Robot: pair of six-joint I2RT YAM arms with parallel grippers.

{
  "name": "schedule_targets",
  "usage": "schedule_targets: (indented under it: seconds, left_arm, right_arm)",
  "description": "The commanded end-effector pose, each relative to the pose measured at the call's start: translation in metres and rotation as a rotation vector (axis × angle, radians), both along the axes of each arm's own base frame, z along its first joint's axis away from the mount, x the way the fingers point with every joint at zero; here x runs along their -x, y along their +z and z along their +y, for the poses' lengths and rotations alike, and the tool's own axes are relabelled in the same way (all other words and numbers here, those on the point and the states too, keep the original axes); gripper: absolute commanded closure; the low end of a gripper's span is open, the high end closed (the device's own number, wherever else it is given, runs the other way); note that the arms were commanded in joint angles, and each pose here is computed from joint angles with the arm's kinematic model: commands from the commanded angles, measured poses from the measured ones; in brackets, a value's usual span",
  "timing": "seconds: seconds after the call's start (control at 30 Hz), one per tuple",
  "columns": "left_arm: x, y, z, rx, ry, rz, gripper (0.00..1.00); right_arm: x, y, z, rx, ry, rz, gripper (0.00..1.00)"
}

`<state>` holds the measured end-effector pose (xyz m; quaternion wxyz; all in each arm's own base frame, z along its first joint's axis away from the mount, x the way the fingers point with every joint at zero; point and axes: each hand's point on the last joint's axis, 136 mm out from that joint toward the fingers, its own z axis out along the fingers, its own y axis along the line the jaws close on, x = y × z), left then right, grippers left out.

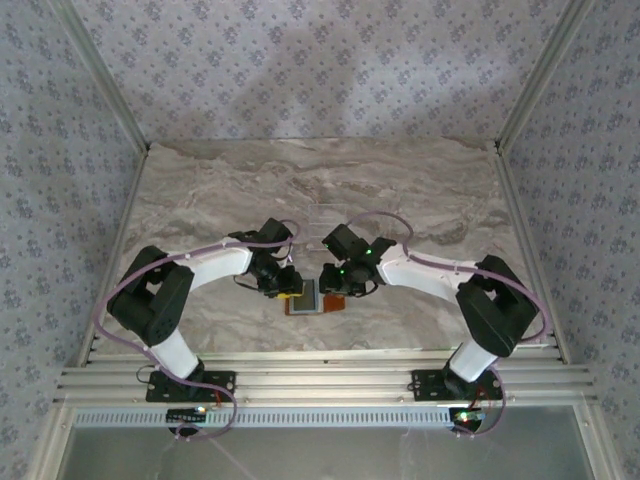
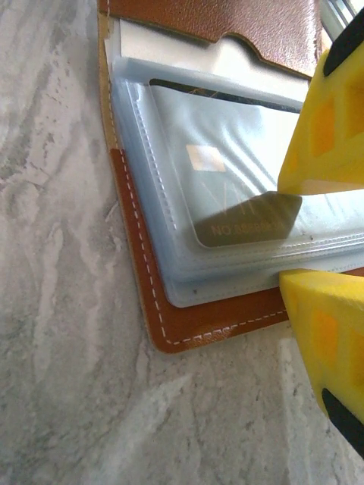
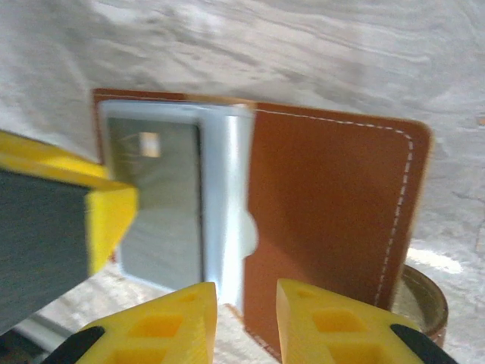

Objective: Take the credit cards out of the card holder

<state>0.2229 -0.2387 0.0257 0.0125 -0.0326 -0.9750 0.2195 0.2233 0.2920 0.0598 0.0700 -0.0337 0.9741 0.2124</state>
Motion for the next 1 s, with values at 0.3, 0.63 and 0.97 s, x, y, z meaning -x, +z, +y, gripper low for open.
schedule_targets:
  seconds: [0.3, 0.63, 0.97]
  left_arm:
    - [0.011, -0.011, 0.014, -0.063, -0.001, 0.042, 0.68]
    - [-0.007, 0.017, 0.004, -0.020, 0.016, -0.014, 0.68]
    - [-0.012, 0.027, 0.022, -0.039, 0.066, -0.040, 0.67]
  right_arm:
    - [0.006, -0.056, -0.034, 0.209, 0.004, 0.063, 0.80]
    - [-0.001, -0.017, -0.018, 0.123, 0.020, 0.011, 0.82]
    - [-0.009, 0.001, 0.010, 0.037, 0.053, 0.000, 0.81]
